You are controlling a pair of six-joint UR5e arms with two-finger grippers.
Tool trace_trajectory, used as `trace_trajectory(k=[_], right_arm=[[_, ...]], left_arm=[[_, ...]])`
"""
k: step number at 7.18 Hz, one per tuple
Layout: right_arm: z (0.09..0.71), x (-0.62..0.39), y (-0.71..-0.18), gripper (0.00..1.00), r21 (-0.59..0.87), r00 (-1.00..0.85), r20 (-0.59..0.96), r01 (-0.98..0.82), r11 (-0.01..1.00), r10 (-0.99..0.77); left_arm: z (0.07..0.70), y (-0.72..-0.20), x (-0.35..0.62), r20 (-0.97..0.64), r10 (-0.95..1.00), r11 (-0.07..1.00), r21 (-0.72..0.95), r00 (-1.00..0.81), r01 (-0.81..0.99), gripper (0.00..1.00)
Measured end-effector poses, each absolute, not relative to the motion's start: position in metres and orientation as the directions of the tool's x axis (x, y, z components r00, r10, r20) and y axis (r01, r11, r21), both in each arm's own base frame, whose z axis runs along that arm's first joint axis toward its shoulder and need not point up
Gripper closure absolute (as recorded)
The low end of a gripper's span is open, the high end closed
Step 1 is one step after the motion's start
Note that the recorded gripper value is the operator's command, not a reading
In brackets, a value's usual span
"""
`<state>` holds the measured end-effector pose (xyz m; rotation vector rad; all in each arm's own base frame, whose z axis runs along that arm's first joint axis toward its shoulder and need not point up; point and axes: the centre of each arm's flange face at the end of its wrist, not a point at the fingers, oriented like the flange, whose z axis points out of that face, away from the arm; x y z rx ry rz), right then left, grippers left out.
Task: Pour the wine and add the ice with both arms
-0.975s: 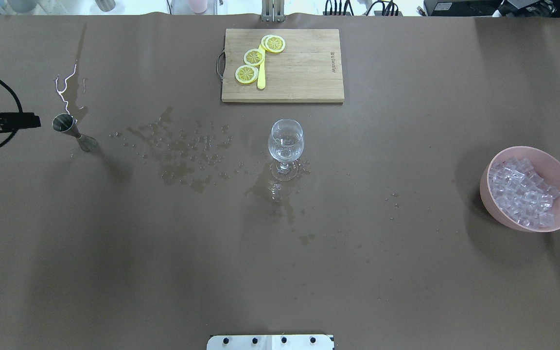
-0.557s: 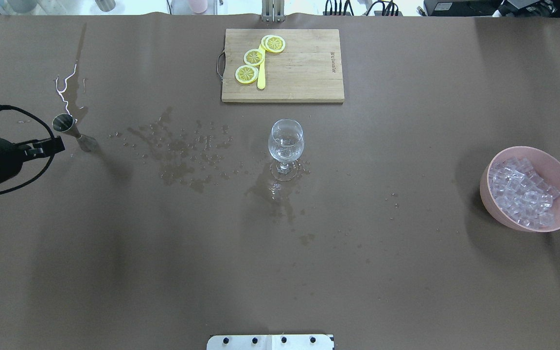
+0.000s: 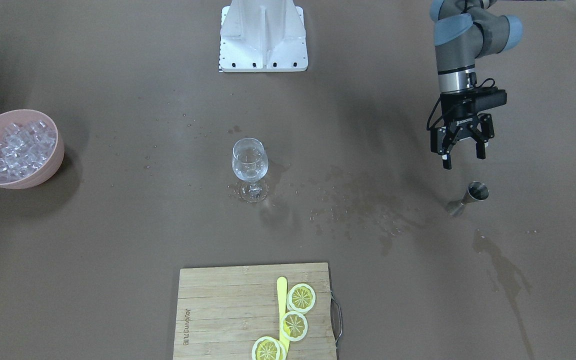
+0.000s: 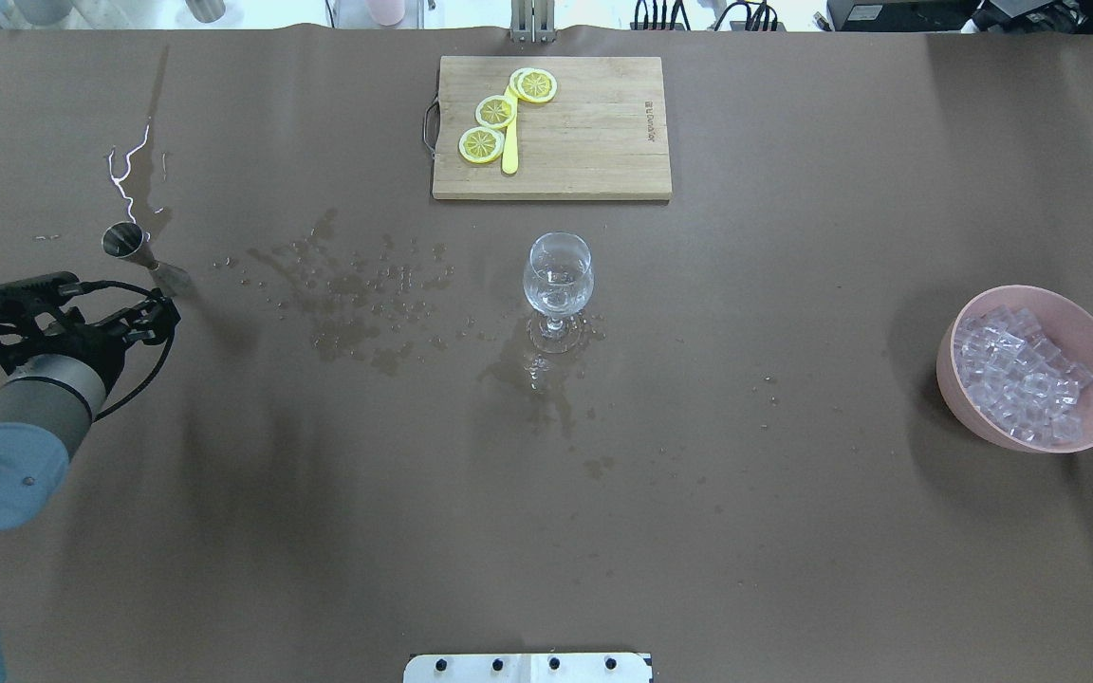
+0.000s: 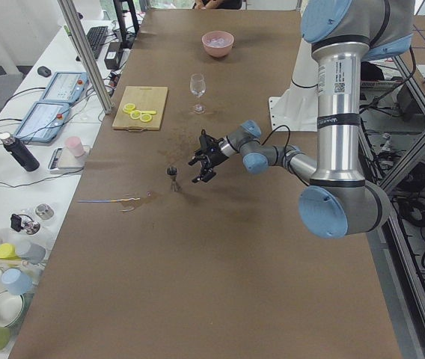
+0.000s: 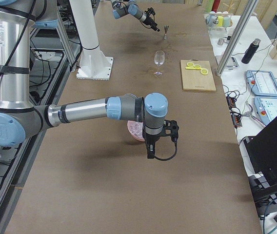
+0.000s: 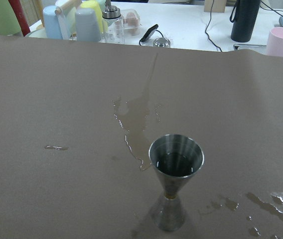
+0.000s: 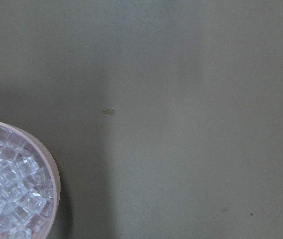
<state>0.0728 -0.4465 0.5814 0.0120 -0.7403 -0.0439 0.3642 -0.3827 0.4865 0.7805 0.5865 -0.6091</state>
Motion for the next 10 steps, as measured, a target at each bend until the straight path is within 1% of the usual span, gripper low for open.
trace_trajectory(k=[2, 5, 8, 10], right_arm=[[0.58, 0.073, -0.447, 0.0, 0.03, 0.737, 0.674, 0.036, 0.999, -0.047], [0.579, 0.073, -0.447, 0.0, 0.031, 0.737, 0.674, 0.036, 0.999, -0.047], [0.58, 0.073, -0.447, 0.0, 0.03, 0.737, 0.674, 0.036, 0.999, -0.047], [0.58, 0.073, -0.447, 0.0, 0.031, 0.737, 0.674, 0.037, 0.999, -0.048]], left_arm=[[0.504, -0.397, 0.398, -0.67, -0.307, 0.501, 0.49, 0.676, 0.713, 0.02], [0.522, -0.405, 0.411, -0.644, -0.322, 0.486, 0.516, 0.694, 0.705, 0.03], [0.525, -0.417, 0.402, -0.634, -0.339, 0.432, 0.551, 0.695, 0.714, 0.03], [0.516, -0.436, 0.407, -0.642, -0.352, 0.383, 0.565, 0.681, 0.731, 0.03]])
